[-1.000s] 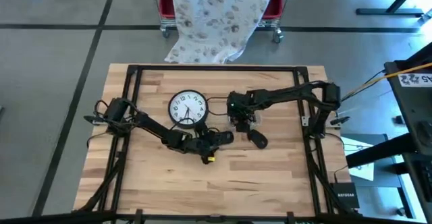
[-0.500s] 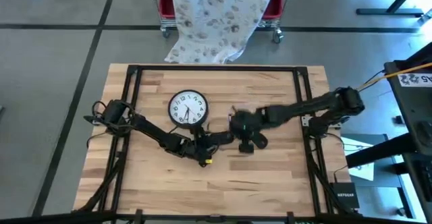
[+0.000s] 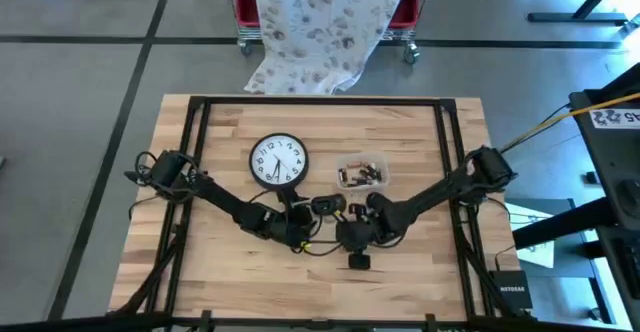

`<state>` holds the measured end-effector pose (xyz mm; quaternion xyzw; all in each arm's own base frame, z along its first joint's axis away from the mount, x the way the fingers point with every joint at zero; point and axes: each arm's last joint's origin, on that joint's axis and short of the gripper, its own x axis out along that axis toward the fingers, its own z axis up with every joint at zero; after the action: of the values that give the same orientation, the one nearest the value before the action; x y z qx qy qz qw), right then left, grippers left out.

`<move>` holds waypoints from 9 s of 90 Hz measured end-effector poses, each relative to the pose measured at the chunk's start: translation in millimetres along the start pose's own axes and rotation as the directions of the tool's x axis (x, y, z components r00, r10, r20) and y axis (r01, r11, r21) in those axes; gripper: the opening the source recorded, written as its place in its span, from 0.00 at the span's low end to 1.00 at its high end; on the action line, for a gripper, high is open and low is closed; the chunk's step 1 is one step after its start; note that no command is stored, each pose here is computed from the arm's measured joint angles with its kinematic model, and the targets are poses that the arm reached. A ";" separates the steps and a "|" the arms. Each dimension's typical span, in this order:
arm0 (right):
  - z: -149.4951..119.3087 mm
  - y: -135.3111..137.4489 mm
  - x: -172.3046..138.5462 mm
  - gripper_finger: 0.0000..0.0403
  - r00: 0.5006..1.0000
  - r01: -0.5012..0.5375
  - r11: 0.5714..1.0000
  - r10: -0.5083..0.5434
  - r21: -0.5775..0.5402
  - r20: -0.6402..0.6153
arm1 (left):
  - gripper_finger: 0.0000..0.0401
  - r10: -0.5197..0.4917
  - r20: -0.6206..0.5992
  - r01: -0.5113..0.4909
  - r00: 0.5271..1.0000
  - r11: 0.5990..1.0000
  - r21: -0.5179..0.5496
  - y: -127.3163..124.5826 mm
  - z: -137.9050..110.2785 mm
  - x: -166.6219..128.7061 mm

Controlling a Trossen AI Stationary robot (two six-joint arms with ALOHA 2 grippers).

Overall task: Insert battery
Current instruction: Insert the silver battery into the left computer mouse

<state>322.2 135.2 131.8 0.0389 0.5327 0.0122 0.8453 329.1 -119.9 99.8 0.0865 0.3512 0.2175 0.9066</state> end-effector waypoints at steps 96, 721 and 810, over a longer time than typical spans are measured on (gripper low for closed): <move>-74.7 11.5 21.8 0.28 0.923 0.067 0.992 -0.104 0.111 0.371 | 0.88 0.013 0.007 -0.012 1.000 0.999 -0.046 -0.2 -0.2 -0.3; 58.8 -46.8 -24.5 0.12 0.950 0.181 0.975 -0.139 -0.130 0.279 | 0.88 -0.047 0.071 0.040 0.996 0.995 0.093 -14.1 17.7 -13.5; -5.0 -191.6 -52.4 0.31 0.995 0.100 0.989 -0.102 -0.112 -0.015 | 0.88 0.088 0.259 -0.120 0.962 0.987 0.110 -40.8 47.1 -76.6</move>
<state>291.0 -58.7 161.8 -0.0352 0.5412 -0.0005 0.8402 324.1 -191.3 167.8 0.1885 0.2404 0.2295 0.9241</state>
